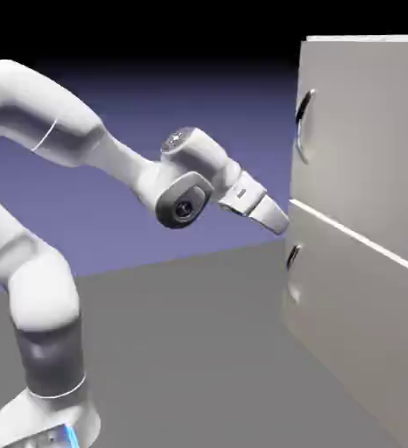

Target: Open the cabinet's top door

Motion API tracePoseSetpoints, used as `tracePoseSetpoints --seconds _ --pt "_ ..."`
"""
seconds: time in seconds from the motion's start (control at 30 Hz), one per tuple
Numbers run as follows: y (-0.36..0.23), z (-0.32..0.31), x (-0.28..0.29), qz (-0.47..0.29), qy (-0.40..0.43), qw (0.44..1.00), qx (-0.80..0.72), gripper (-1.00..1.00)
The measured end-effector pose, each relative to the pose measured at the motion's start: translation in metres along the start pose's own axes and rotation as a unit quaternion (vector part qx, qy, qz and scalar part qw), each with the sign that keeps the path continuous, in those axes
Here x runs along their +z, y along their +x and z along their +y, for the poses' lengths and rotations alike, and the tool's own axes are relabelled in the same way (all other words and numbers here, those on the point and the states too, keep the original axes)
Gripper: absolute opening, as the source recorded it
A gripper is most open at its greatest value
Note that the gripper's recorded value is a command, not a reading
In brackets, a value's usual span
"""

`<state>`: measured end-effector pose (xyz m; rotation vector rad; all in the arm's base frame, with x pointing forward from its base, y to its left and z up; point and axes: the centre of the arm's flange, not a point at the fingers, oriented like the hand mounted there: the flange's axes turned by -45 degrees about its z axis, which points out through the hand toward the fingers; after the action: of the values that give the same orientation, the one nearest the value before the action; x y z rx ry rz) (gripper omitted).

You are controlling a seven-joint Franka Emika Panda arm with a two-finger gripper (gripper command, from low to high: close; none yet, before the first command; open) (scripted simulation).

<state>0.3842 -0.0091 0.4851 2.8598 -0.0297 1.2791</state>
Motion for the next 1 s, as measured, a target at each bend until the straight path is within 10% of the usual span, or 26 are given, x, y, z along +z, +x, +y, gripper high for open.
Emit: tracePoseSetpoints --seconds 1.0 --pt "0.072 -0.037 -0.174 0.266 -0.022 0.954 0.136 0.00"
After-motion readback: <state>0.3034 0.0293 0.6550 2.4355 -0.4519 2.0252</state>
